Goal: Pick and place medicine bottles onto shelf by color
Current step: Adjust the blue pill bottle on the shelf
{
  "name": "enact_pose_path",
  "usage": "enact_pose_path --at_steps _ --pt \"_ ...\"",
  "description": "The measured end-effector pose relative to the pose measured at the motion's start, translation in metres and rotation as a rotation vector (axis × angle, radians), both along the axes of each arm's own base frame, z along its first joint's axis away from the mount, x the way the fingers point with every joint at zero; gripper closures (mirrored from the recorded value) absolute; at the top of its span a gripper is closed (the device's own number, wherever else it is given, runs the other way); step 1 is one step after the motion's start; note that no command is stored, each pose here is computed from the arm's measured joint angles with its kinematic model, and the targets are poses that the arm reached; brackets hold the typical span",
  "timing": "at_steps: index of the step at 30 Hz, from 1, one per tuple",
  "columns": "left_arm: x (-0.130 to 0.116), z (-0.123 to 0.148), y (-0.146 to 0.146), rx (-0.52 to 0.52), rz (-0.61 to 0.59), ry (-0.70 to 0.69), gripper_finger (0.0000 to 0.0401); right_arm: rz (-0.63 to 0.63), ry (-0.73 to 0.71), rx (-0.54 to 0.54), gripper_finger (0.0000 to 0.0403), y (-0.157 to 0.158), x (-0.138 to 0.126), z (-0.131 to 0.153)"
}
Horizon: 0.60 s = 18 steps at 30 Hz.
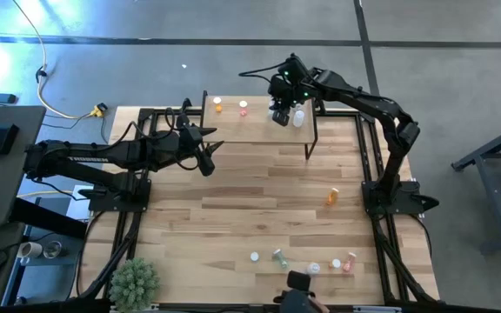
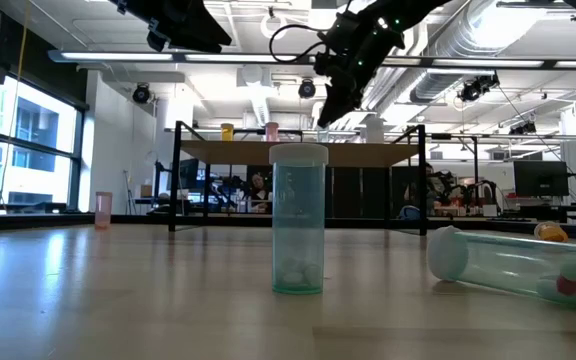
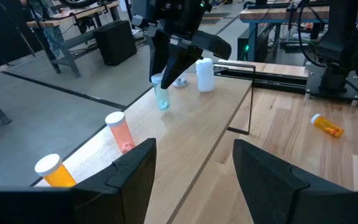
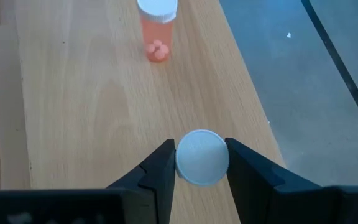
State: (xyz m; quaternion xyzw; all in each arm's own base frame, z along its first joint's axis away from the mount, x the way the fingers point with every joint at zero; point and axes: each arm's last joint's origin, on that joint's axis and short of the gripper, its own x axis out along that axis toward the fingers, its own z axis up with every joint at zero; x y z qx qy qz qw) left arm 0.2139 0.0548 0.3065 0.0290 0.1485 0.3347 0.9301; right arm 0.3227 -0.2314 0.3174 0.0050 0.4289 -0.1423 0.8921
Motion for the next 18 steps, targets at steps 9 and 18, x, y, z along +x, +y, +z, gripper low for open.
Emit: enact_pose_path --at_steps 9,18 --pt "0.0000 0.0000 0.0000 0.000 0.000 0.000 0.0197 0.006 0.015 -0.011 0.0286 0.0000 0.0070 -0.0074" --pt "0.0000 0.0000 -0.0001 0.000 0.000 0.000 0.0197 0.007 0.020 -0.011 0.0284 0.0001 0.0068 -0.0077"
